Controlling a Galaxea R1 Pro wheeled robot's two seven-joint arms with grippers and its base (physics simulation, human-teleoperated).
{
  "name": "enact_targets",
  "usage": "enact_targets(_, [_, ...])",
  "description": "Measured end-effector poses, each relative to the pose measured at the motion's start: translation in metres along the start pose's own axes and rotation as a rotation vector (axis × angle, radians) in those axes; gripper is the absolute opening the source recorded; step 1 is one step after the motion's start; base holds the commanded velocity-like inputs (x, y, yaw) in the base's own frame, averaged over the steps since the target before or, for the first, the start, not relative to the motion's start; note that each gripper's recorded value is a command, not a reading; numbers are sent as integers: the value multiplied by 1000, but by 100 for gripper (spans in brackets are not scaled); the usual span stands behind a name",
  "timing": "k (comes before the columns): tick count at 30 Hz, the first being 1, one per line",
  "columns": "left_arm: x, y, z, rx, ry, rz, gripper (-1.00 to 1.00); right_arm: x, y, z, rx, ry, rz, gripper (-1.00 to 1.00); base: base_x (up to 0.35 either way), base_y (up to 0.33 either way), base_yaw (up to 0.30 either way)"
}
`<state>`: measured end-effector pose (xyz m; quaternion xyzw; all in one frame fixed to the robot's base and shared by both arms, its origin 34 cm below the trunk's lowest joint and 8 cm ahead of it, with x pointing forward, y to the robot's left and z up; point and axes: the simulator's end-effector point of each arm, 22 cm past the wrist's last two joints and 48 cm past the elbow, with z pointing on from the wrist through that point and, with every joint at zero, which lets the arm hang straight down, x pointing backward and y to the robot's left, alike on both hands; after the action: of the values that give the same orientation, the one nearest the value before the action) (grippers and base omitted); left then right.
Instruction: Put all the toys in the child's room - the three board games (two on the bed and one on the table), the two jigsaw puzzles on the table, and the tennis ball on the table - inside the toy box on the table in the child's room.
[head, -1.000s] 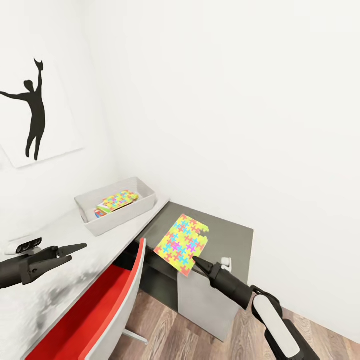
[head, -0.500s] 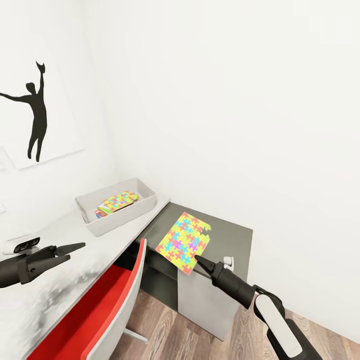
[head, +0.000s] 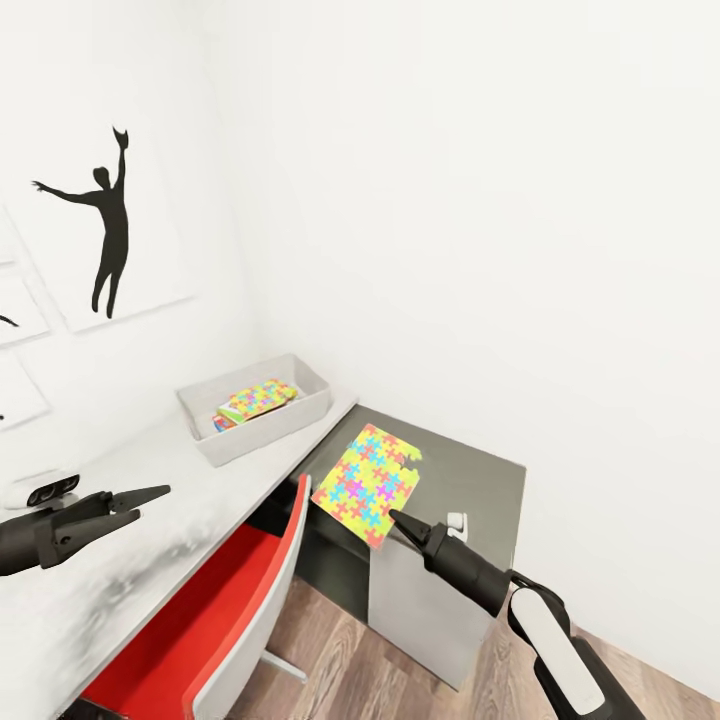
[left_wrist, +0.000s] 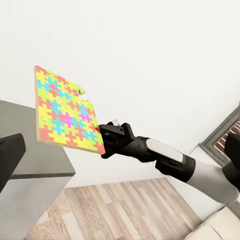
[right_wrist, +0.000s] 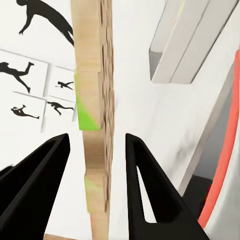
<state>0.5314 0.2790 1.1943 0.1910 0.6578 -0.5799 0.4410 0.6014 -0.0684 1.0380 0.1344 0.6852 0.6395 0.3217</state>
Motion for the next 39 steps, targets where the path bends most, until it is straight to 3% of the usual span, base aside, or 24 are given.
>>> enact_targets(15, [0,0,0,0,0,0,100,-7,21,-1,-28,10,-54,-100,0,0,285])
enact_targets(20, [0,0,0,0,0,-2,100,-13,42,-7,-48,27,-133,-100,0,0,287])
enact_targets(23, [1,2,-1,-4,0,-19,100,-13,38,-10,-17,52,-182,-100,0,0,287])
enact_targets(26, [-3,5,-7,-25,-13,-45,100,-5,35,-15,10,114,-194,-100,0,0,287])
enact_targets(29, [-11,9,-21,-62,-19,-41,100,-4,46,-18,4,151,-207,-100,0,0,287])
enact_targets(35, [-17,12,-33,-99,-5,-31,100,-16,62,-35,9,177,-286,-100,0,0,287])
enact_targets(39, [-16,13,-33,-101,-2,-33,100,-19,64,-40,14,183,-306,-100,36,0,280])
